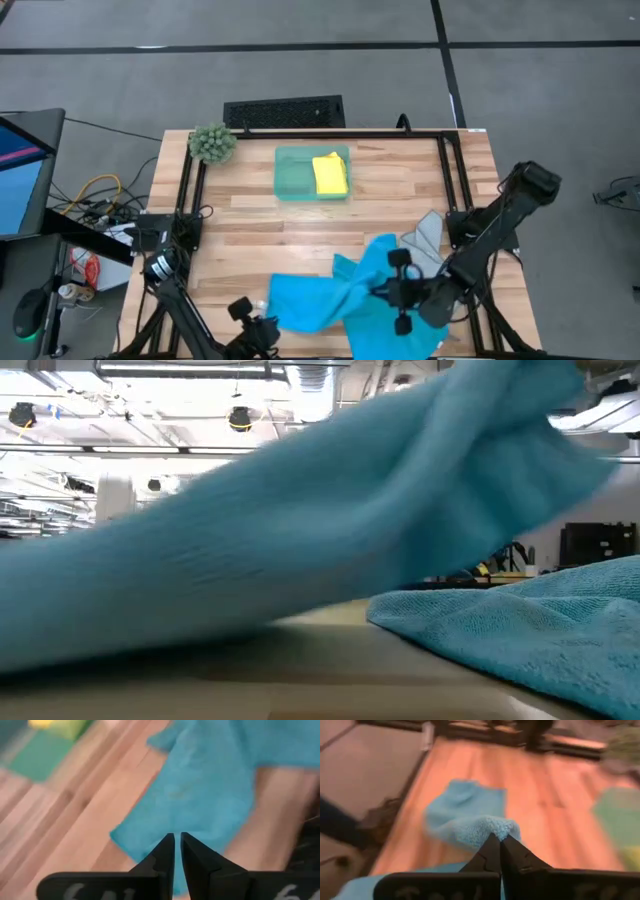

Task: Fold microfiber towels
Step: Fold the left blue microfiber towel

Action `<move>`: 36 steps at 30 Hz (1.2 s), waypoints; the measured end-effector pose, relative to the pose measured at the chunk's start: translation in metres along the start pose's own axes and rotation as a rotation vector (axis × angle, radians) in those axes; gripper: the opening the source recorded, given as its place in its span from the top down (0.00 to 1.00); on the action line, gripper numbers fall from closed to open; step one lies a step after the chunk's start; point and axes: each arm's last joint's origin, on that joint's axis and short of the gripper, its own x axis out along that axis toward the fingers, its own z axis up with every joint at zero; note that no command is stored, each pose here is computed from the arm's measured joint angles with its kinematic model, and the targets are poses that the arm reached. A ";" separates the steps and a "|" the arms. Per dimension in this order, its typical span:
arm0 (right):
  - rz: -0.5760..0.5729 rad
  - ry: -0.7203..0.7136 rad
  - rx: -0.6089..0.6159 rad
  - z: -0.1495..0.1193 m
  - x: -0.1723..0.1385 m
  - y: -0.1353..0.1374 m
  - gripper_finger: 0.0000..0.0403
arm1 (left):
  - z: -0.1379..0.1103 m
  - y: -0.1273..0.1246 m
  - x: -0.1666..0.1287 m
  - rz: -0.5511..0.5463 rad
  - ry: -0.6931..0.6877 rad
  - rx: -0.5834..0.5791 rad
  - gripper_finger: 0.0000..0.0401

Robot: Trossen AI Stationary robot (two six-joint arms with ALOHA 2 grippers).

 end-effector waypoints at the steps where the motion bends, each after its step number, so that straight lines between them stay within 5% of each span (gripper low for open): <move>1: -0.026 -0.009 0.001 0.003 -0.005 -0.006 0.96 | 0.007 0.001 -0.003 -0.015 -0.013 0.009 0.94; 4: -0.084 -0.072 0.052 0.015 -0.019 -0.021 0.94 | 0.022 0.006 -0.009 -0.028 -0.077 0.036 0.96; 13: -0.006 -0.160 0.024 0.033 -0.040 -0.037 0.97 | 0.048 0.017 -0.013 0.017 -0.323 0.036 0.98; 18: 0.101 -0.087 0.071 0.023 -0.047 -0.026 0.95 | 0.060 0.021 0.005 0.047 -0.232 0.028 0.96; 27: 0.116 0.197 0.224 -0.041 -0.056 0.019 0.95 | 0.056 0.022 0.045 0.121 -0.159 -0.025 0.84; 36: 0.100 0.265 0.228 -0.068 -0.050 0.047 0.94 | 0.017 -0.011 0.088 -0.103 -0.022 -0.071 0.81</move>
